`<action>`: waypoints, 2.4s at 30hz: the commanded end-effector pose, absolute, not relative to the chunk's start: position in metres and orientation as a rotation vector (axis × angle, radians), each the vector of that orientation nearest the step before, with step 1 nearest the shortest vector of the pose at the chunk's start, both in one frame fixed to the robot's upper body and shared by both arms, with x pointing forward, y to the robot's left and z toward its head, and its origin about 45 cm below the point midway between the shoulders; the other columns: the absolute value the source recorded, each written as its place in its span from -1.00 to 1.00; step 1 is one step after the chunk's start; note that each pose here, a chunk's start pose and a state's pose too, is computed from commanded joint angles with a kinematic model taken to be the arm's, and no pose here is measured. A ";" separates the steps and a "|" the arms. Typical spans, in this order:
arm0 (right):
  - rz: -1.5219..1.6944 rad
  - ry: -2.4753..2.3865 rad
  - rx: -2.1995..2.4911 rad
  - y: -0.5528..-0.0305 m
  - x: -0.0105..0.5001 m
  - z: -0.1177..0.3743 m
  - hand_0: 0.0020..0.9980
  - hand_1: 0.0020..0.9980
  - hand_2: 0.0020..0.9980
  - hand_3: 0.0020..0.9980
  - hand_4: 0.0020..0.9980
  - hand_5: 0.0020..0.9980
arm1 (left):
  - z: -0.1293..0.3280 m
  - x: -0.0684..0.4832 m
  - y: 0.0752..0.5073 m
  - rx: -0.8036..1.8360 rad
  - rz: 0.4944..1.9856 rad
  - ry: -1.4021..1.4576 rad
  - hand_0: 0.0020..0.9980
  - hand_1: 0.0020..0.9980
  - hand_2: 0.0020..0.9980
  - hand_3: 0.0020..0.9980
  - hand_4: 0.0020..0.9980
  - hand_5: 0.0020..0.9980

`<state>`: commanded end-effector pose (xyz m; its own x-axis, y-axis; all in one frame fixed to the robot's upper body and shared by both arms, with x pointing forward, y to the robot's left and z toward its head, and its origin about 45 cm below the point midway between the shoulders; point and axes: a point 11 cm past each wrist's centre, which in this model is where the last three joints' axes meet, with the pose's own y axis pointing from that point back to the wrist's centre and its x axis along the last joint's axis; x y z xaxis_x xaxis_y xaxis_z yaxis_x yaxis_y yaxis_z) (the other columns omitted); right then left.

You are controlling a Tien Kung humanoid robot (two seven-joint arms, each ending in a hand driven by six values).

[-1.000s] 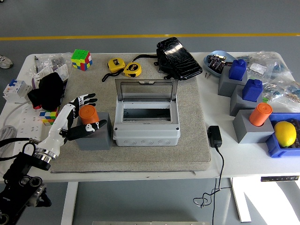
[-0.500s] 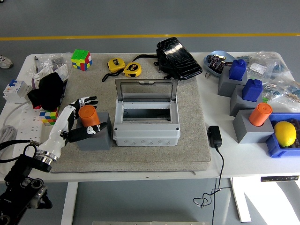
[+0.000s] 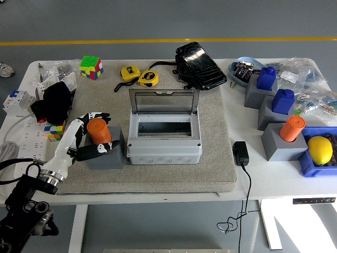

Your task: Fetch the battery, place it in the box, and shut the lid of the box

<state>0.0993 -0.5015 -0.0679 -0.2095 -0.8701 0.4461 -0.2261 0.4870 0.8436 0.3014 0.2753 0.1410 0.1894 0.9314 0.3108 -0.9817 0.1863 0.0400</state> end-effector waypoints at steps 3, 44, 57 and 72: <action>-0.790 -1.714 0.940 -0.502 0.100 -0.068 0.70 0.64 0.58 0.63 1.00 1.00 | 0.141 0.302 0.276 0.249 1.367 -0.236 0.01 0.28 0.27 0.32 1.00 -0.85; -0.786 -1.716 0.940 -0.502 0.101 -0.067 0.70 0.66 0.58 0.63 1.00 1.00 | 0.143 0.303 0.276 0.231 1.399 -0.239 -0.34 -0.02 0.00 -0.03 1.00 -1.00; -0.785 -1.710 0.937 -0.503 0.099 -0.067 0.70 0.67 0.58 0.63 1.00 1.00 | 0.141 0.301 0.278 0.233 1.415 -0.238 -0.42 -0.08 -0.05 -0.07 1.00 -1.00; -0.786 -1.715 0.937 -0.503 0.100 -0.067 0.70 0.67 0.58 0.63 1.00 1.00 | 0.142 0.302 0.280 0.223 1.433 -0.237 -0.61 -0.16 -0.12 -0.10 0.55 -1.00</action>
<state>0.1005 -0.5027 -0.0670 -0.2111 -0.8680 0.4495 -0.2261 0.4907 0.8415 0.3024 0.2799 0.1421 0.1214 0.9483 0.2932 -0.9922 0.1241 0.0097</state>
